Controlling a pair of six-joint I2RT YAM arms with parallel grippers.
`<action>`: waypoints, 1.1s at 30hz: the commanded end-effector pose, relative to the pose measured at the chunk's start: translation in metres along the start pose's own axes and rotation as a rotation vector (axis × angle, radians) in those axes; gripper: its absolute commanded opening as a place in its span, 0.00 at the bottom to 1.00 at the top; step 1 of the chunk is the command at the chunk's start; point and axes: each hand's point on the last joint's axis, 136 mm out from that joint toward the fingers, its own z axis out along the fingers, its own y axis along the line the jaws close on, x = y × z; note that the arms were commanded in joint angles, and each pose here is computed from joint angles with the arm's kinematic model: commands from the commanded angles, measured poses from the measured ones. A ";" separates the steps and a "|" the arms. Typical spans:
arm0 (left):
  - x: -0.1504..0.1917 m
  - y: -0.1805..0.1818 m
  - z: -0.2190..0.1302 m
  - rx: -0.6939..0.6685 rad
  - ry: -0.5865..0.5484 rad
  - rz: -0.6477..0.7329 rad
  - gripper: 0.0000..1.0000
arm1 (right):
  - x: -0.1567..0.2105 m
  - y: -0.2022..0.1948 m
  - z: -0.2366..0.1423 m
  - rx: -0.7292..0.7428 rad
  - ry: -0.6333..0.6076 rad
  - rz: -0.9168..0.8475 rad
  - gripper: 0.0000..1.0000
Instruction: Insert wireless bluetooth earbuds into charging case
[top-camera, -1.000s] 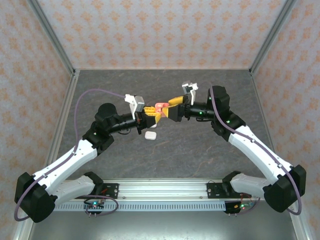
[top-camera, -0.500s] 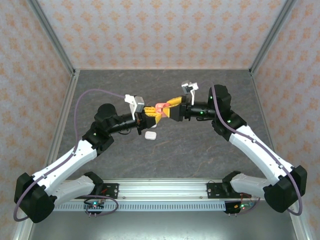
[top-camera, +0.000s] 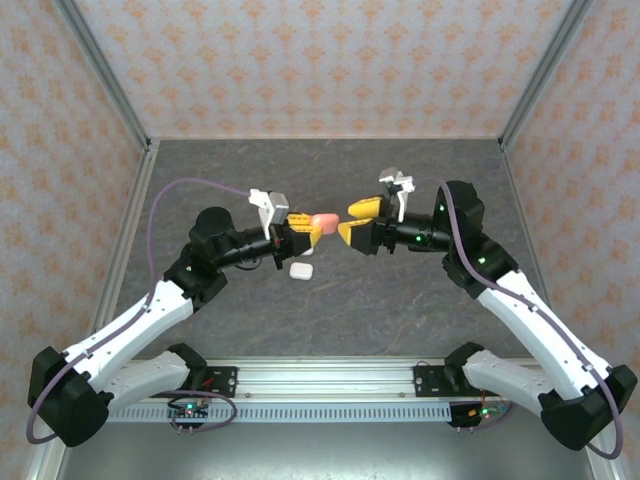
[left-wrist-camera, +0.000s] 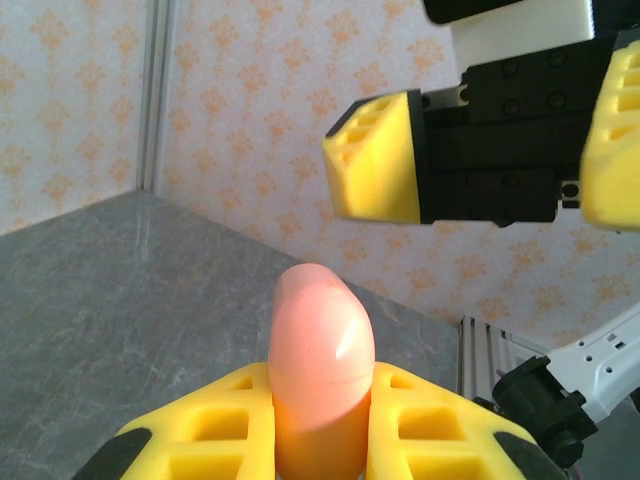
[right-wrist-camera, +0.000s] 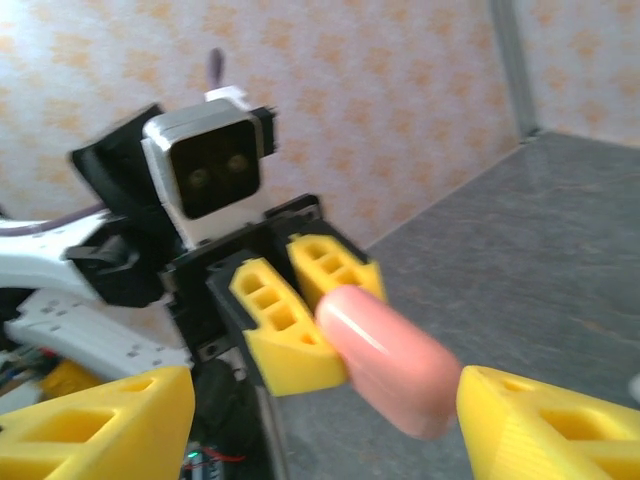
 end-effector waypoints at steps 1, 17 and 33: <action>-0.006 0.001 -0.004 -0.038 0.015 0.001 0.00 | -0.019 -0.026 -0.018 0.231 -0.080 -0.051 0.74; 0.160 0.047 -0.034 -0.325 0.389 -0.525 0.00 | -0.011 -0.103 -0.032 0.510 -0.315 0.115 0.99; 0.243 0.063 -0.052 -0.444 0.442 -0.750 0.00 | 0.000 -0.113 -0.025 0.529 -0.267 0.115 0.99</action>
